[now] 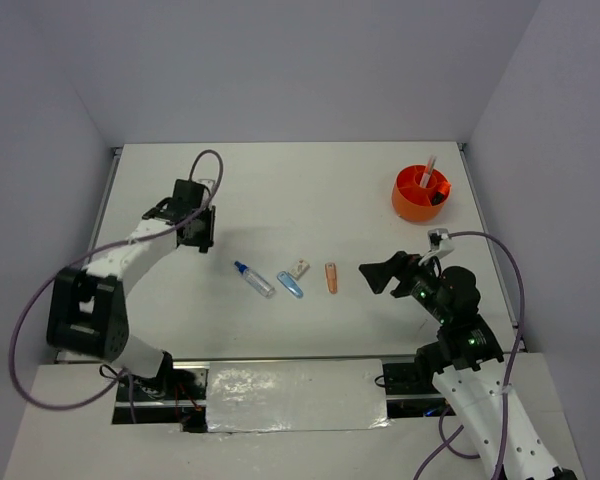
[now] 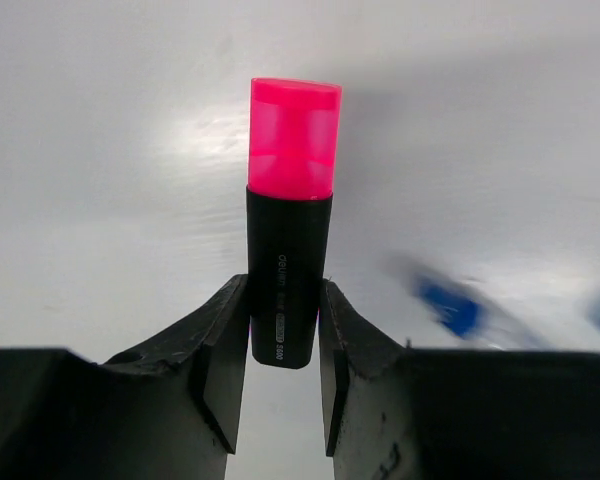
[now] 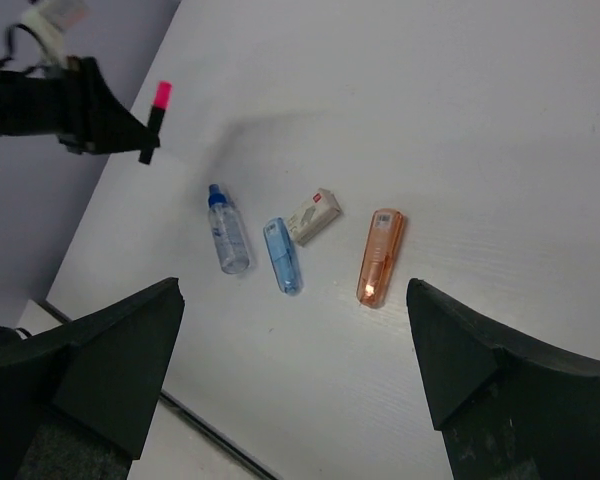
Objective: Sort the stationery into containers
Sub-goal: Pick up the pen from the center of the board, then place the pen in the storage box.
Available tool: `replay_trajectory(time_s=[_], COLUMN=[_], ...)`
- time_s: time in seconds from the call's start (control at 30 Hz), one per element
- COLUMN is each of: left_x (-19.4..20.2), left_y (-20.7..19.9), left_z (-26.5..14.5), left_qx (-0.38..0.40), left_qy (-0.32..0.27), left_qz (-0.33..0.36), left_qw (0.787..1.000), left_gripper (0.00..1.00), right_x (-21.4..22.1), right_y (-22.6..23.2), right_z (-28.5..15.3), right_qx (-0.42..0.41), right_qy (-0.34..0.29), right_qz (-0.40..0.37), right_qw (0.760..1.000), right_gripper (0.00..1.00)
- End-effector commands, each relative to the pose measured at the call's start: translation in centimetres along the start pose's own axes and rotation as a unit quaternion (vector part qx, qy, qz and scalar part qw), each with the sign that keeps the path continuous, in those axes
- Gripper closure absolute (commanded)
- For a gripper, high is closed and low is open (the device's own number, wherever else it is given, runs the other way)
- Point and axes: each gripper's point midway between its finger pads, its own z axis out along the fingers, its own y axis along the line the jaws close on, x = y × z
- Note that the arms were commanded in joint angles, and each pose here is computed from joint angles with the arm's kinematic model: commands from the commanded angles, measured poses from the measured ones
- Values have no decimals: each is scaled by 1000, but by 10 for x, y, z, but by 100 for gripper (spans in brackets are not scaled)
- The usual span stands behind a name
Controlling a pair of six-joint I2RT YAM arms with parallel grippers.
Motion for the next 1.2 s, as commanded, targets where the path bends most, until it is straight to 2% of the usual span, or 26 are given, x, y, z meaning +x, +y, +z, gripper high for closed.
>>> replay_trajectory(time_s=[0.0,0.03,0.07,0.1,0.13,0.23,0.3,0.47,0.53,0.63,0.77,0.97,1.07,1.17], left_x=[-51,-43,-47,-36,-31,-14,4,33,38,37,27,22,21,22], left_y=[-71,-105,-119,-148,-161,-195,-219,-258,-269,-276,-286,-297,-300,-302], left_z=[-87,-105,-133,-149,-161,-209,-223,-240,-245,-239,-246,-240,-237,-237], left_qx=[83,121,150,204,235,341,388,442,452,453,459,451,449,452], left_qy=[-153,-170,-209,-224,-238,-293,-299,-308,-313,-310,-320,-310,-306,-305], left_qz=[51,87,92,108,110,111,123,167,171,171,166,177,179,177], left_qw=[983,974,962,947,936,886,863,826,818,818,812,818,820,819], left_gripper=[100,100,100,100,100,100,100,100,100,100,100,100,100,100], right_x=[-16,-20,-25,-36,-41,-60,-71,-78,-75,-63,-45,-35,-36,-40], right_y=[13,15,18,23,26,44,57,85,92,104,103,112,114,112], right_z=[6,7,7,7,6,3,0,8,13,20,37,45,49,56], right_qx=[-20,-21,-24,-30,-33,-61,-82,-140,-152,-167,-144,-161,-161,-149], right_qy=[-23,-30,-38,-56,-64,-87,-95,-72,-65,-44,-22,-18,-18,-23], right_qz=[30,37,47,71,81,115,133,160,162,163,148,143,130,115], right_qw=[999,999,998,995,994,988,983,974,973,971,978,976,978,982], right_gripper=[0,0,0,0,0,1,1,2,2,3,4,5,10,32])
